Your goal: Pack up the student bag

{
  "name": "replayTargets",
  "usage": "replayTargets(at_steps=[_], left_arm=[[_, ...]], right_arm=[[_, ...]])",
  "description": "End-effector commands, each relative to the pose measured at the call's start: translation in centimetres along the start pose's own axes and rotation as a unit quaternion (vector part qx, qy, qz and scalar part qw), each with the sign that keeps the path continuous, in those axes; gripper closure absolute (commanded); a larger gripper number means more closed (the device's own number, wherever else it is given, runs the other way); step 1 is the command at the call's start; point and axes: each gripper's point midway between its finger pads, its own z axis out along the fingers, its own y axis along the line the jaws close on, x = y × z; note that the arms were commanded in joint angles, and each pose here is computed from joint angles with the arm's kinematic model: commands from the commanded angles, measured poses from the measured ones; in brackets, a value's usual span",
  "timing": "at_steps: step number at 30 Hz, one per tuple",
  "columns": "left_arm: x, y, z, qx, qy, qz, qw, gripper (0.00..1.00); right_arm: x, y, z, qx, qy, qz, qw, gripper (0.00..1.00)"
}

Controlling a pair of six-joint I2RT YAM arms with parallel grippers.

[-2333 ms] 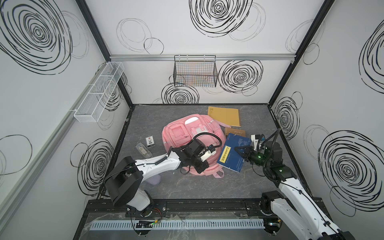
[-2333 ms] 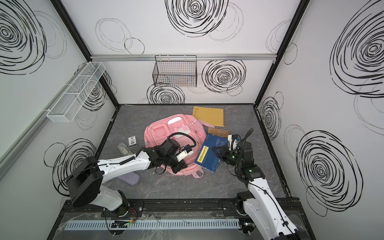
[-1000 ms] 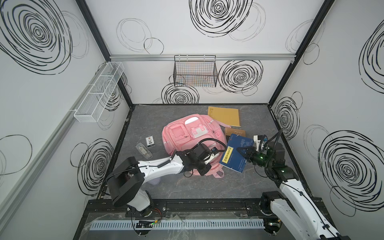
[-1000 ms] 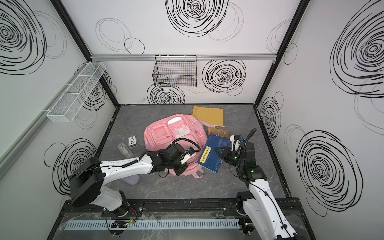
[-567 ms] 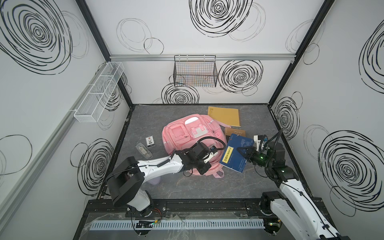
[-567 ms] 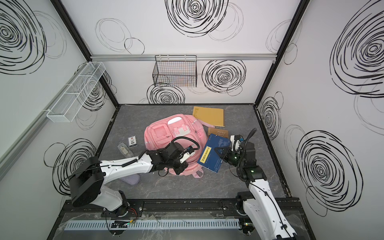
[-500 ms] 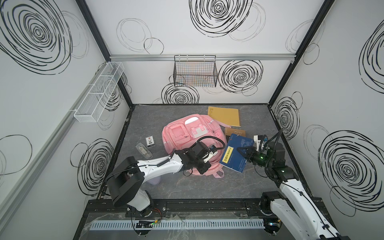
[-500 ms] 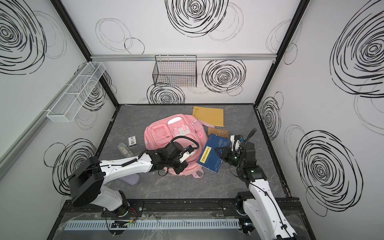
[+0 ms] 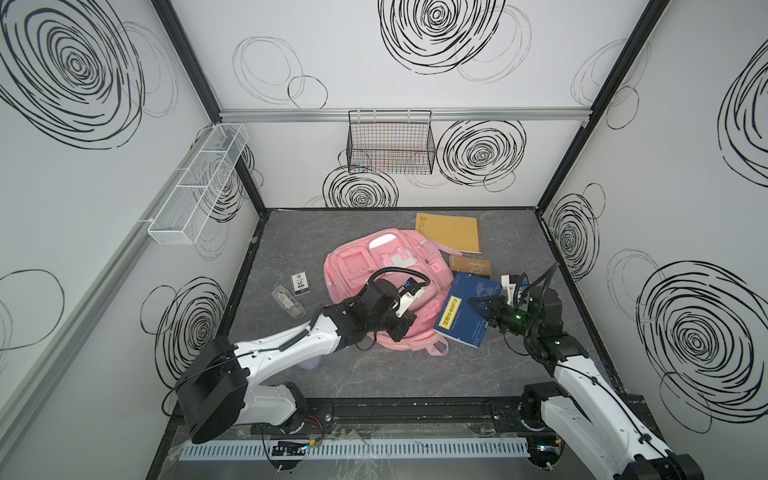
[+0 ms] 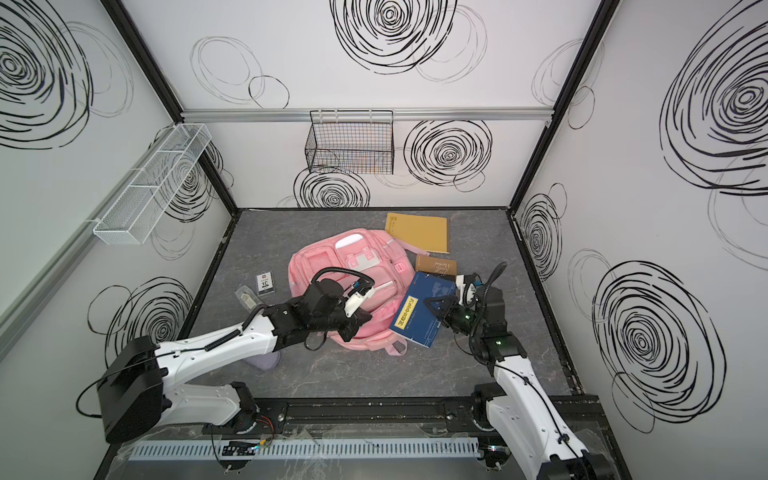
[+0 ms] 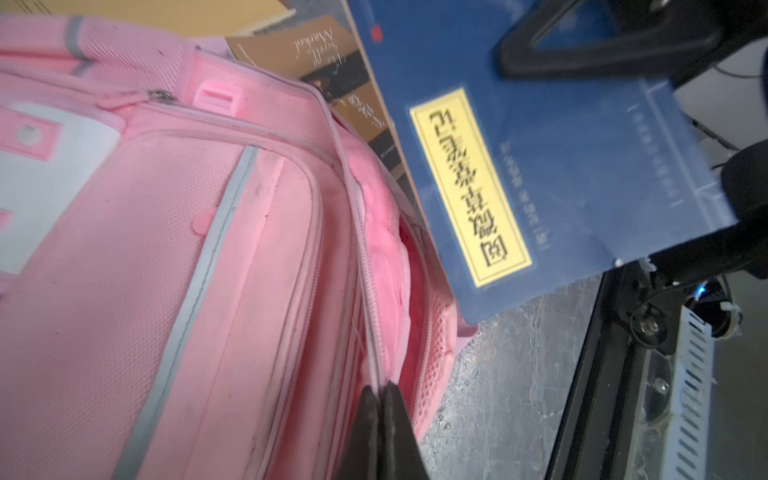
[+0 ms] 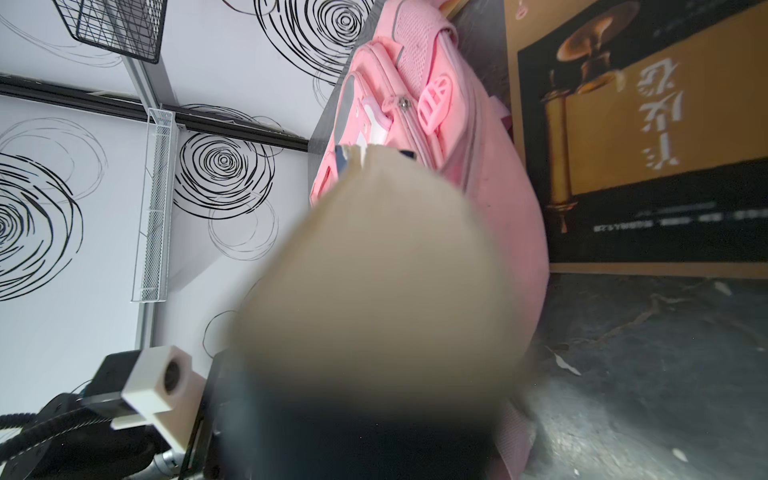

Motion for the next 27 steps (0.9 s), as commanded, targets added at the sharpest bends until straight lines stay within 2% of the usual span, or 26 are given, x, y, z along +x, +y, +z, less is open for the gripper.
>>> replayTargets(at_steps=[1,4,8,15,18,22,27], left_arm=[[-7.8,-0.1,-3.9,-0.024,-0.155,0.01,0.988,1.0],[-10.8,-0.3,-6.7,-0.055,-0.217,0.029,0.974,1.0],[-12.8,-0.4,-8.8,-0.097,-0.27,0.043,0.957,1.0],[-13.7,1.8,-10.2,-0.159,-0.315,-0.003,0.936,1.0],[-13.9,1.9,-10.6,-0.163,-0.337,-0.019,0.927,1.0],[-14.0,1.4,-11.0,-0.164,-0.365,-0.031,0.916,1.0],[-14.5,-0.9,-10.7,-0.146,-0.372,-0.009,0.917,1.0]], right_arm=[[0.0,3.5,1.0,-0.062,-0.001,0.001,0.998,1.0],[1.2,2.8,2.5,-0.063,0.012,0.051,0.997,1.0],[1.8,2.1,3.8,-0.08,0.013,0.092,0.992,1.0],[0.7,1.1,3.2,-0.061,-0.045,0.112,0.991,1.0],[0.9,-0.2,1.8,-0.063,-0.077,0.135,0.986,1.0],[1.6,-1.1,1.0,-0.08,-0.086,0.162,0.98,1.0],[1.1,0.6,1.3,-0.103,-0.089,0.152,0.979,1.0]])
